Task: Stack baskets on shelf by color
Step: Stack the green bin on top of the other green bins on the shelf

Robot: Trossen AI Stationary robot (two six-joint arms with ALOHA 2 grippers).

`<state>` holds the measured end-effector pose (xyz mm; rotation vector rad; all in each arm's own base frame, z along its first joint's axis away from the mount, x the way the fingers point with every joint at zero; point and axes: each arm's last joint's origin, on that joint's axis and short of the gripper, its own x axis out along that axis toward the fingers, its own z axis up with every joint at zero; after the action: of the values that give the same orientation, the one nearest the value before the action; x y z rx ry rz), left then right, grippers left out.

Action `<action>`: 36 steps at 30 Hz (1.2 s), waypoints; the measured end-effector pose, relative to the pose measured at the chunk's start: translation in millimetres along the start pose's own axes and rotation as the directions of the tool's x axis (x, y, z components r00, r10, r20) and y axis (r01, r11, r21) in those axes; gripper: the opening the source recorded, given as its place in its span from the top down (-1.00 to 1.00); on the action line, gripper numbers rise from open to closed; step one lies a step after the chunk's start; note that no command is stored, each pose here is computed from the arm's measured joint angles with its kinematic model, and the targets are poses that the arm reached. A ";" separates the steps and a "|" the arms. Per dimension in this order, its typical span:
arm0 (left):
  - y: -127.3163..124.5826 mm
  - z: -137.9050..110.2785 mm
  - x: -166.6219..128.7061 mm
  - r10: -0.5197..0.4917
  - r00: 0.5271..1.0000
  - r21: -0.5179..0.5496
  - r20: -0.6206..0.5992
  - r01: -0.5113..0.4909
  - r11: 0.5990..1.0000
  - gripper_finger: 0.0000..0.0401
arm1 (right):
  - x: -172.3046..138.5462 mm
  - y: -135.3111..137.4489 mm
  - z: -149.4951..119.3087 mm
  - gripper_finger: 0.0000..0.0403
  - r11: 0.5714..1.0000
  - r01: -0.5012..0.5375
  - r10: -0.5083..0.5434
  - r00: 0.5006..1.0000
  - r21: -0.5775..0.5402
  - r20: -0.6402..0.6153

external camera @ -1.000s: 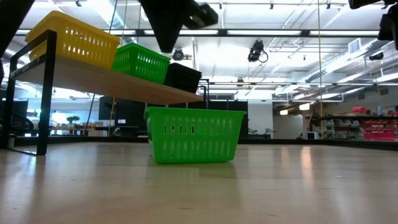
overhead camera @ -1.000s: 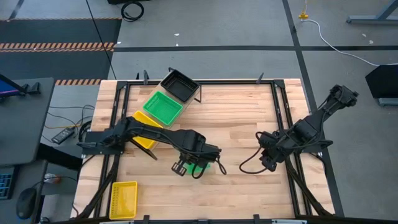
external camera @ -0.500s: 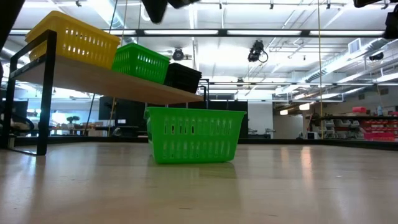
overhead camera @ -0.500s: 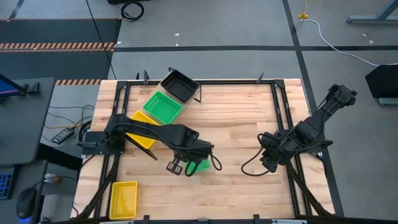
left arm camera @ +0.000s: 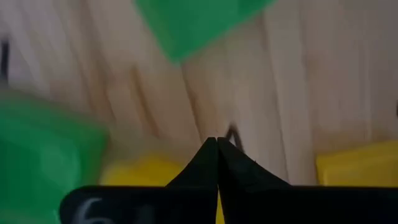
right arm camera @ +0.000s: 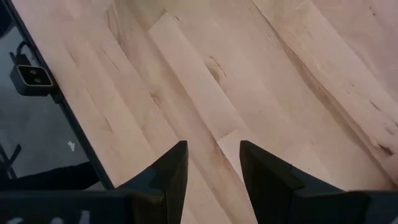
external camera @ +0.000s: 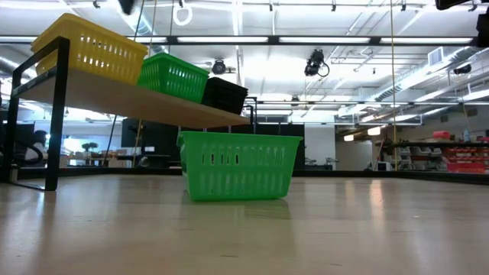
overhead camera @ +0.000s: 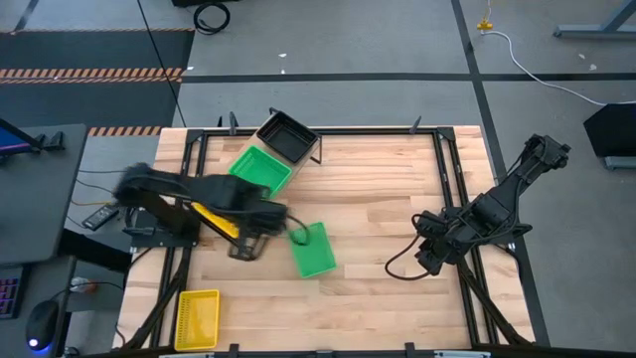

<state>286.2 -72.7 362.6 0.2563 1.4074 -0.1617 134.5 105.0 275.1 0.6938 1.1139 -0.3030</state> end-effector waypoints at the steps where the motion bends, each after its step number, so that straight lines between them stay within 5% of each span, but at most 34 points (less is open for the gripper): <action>1: -1.5 -14.0 -0.2 0.007 1.000 -0.025 0.003 -0.007 1.000 1.00 | -0.1 0.5 -0.3 0.24 1.000 -0.004 0.004 1.000 0.003 0.001; 5: -7.9 -50.6 -0.8 0.015 0.994 -0.116 0.111 -0.002 0.993 1.00 | 0.1 1.0 -0.7 0.24 1.000 -0.007 0.007 1.000 0.002 0.001; 9: -14.2 -50.9 -8.8 0.039 0.966 -0.121 0.255 -0.008 0.993 0.97 | 0.3 1.1 -0.9 0.24 1.000 -0.007 0.007 1.000 0.003 -0.009; 13: -22.6 -33.0 -7.5 0.076 0.935 0.013 0.345 -0.086 0.996 0.92 | 0.3 0.4 -1.4 0.24 1.000 -0.001 0.001 1.000 0.020 -0.020; 19: -21.2 -4.1 35.7 0.008 0.950 0.229 0.313 -0.084 0.970 0.77 | 0.6 0.5 -1.4 0.24 0.996 0.002 0.000 1.000 0.084 -0.020; 26: -26.6 15.9 96.7 -0.130 0.964 0.537 0.232 -0.016 0.843 0.37 | 0.6 0.7 -1.3 0.24 0.988 0.001 0.002 1.000 0.157 -0.020; 30: -26.1 24.6 119.2 -0.115 0.966 0.593 0.231 -0.046 0.804 0.13 | 0.6 0.7 -1.3 0.24 0.987 0.002 0.001 1.000 0.163 -0.019; 36: -15.2 32.1 143.1 -0.084 0.965 0.591 0.249 -0.082 0.803 -0.08 | 0.7 0.6 -1.0 0.24 0.985 0.003 -0.002 1.000 0.175 -0.008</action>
<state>335.4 -90.4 224.8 0.7332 1.0537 -0.6281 134.4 106.2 274.4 0.8498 1.1040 -0.4042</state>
